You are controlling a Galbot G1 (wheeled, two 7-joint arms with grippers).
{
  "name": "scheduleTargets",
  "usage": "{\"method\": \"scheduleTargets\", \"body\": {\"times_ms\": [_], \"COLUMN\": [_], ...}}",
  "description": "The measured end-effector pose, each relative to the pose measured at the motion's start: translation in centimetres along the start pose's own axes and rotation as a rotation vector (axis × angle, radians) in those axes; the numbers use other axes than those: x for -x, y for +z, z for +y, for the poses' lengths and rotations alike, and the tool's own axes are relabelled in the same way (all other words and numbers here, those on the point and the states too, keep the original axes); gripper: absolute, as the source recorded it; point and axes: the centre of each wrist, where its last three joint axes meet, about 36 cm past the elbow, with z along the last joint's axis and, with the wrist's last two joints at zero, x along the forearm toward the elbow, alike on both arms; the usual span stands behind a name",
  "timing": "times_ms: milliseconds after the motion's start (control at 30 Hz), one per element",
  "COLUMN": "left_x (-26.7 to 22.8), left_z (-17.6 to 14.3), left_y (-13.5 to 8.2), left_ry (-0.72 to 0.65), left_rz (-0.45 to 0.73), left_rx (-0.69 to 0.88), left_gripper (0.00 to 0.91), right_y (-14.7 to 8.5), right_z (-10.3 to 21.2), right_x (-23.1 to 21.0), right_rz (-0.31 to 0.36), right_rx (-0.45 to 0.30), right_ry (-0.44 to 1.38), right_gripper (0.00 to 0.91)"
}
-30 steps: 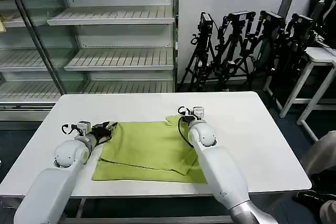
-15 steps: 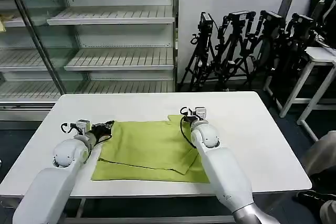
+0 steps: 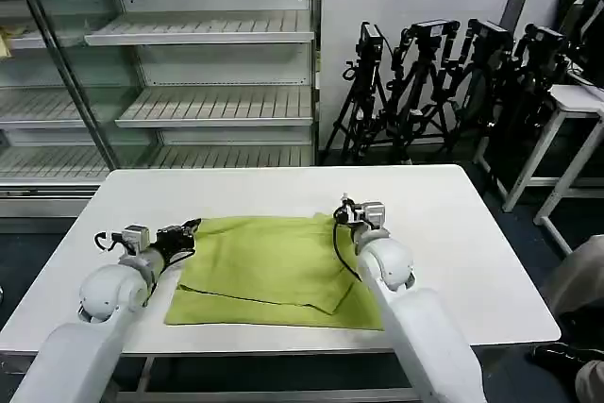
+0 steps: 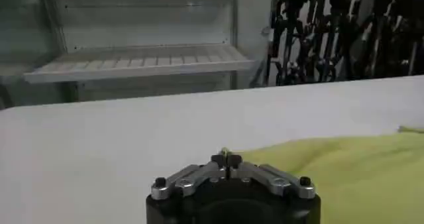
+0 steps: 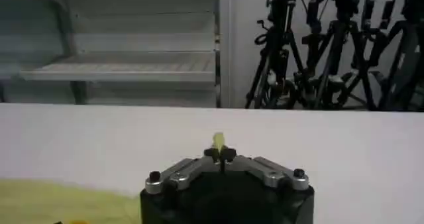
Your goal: Fold and organize the clothes.
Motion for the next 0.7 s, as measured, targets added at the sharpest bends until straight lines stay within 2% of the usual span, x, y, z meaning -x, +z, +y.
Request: {"method": "scheduleTargets", "body": {"times_ms": [400, 700], "left_x": [-3.9, -6.1], "left_z": [-0.7, -1.3], "left_y": [1.0, 2.1], "left_ry": [0.017, 0.016], "left_rz": [-0.030, -0.025], "left_rx": [0.001, 0.012], "left_gripper": [0.010, 0.010], "right_y": [2.2, 3.5], "right_z": [-0.5, -0.2], "right_x": [-6.8, -10.1], "right_rz": [-0.034, -0.047], "right_rx": [-0.010, -0.006], "right_ry": [-0.032, -0.055], "right_gripper": [0.000, 0.000]}}
